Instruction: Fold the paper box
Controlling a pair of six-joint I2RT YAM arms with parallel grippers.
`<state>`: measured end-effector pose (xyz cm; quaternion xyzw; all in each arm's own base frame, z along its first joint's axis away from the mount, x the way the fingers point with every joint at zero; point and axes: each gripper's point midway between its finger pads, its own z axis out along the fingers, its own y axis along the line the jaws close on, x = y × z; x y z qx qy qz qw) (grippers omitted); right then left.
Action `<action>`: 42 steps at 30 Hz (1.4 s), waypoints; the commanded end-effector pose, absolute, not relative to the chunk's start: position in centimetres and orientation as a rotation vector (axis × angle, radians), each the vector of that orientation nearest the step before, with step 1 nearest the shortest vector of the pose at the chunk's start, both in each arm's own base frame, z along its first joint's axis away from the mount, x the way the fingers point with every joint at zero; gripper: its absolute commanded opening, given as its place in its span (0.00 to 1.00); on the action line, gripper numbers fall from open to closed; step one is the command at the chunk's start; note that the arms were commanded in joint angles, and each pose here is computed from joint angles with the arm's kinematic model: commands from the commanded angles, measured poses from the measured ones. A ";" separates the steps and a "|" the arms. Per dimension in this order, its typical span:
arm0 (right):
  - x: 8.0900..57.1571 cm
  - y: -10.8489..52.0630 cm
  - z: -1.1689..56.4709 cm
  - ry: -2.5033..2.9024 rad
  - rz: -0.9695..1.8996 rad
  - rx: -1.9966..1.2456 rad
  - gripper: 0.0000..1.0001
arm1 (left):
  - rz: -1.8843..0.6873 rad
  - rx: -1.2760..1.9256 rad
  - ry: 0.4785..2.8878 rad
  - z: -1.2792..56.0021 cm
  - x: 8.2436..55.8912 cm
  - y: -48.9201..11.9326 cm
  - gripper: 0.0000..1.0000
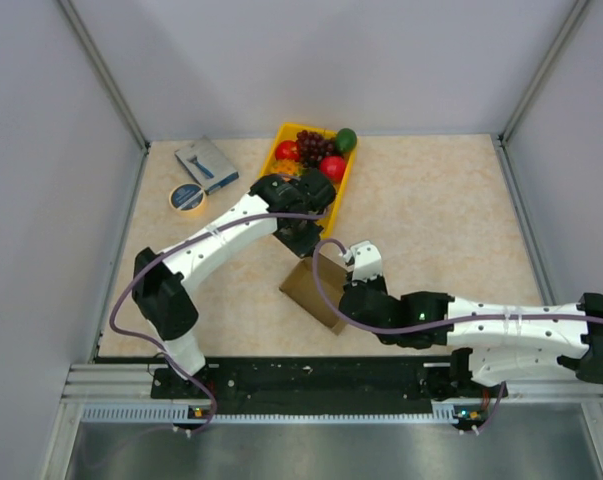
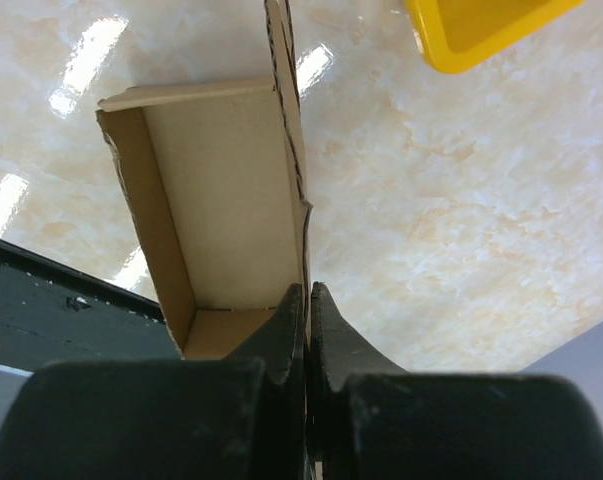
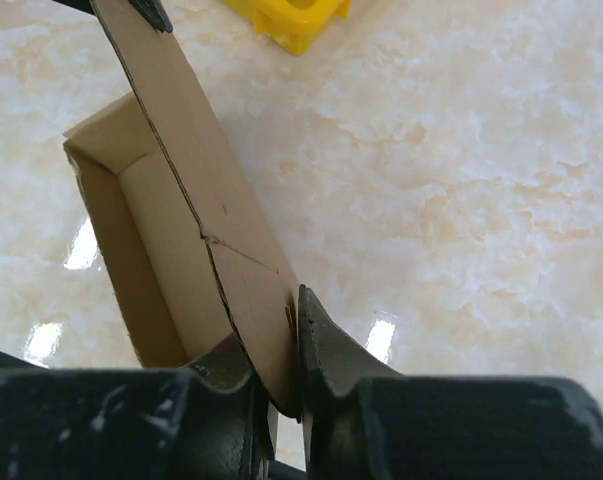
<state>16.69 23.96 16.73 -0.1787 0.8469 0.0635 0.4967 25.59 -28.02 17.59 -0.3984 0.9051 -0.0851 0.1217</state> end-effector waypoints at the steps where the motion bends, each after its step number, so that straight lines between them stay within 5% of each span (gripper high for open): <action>1: 17.1 24.7 17.8 2.009 0.195 -0.396 0.06 | -0.349 -1.222 2.552 20.1 25.8 -27.5 0.00; 3: 17.3 24.8 17.3 2.014 0.216 -0.389 0.00 | -0.390 -1.175 2.556 20.0 25.8 -27.6 0.00; 6: 17.8 24.9 17.1 2.006 0.297 -0.410 0.00 | -0.380 -1.069 2.519 20.8 26.4 -26.6 0.36; 9: 17.8 24.7 16.7 1.997 0.404 -0.515 0.00 | -0.380 -0.666 2.456 22.7 27.4 -25.0 0.60; 11: 18.0 24.5 16.8 1.966 0.438 -0.579 0.00 | -0.469 -0.448 2.379 23.5 26.5 -23.8 0.63; 12: 17.6 24.8 16.8 1.957 0.483 -0.629 0.00 | -0.598 -0.259 2.244 25.8 27.4 -25.1 0.99; 18: 18.7 23.7 19.1 1.853 0.575 -0.719 0.00 | -0.686 0.113 1.877 26.4 23.8 -20.4 0.93; 19: 19.0 23.7 19.5 1.829 0.580 -0.731 0.00 | -0.671 0.130 1.858 26.0 23.9 -19.8 0.84; 31: 22.1 23.0 19.4 1.849 0.673 -0.796 0.00 | -0.590 0.538 1.823 23.4 24.8 -20.4 0.83; 42: 22.7 23.1 18.1 1.893 0.710 -0.807 0.00 | -0.860 0.807 1.833 23.2 28.0 -20.9 0.77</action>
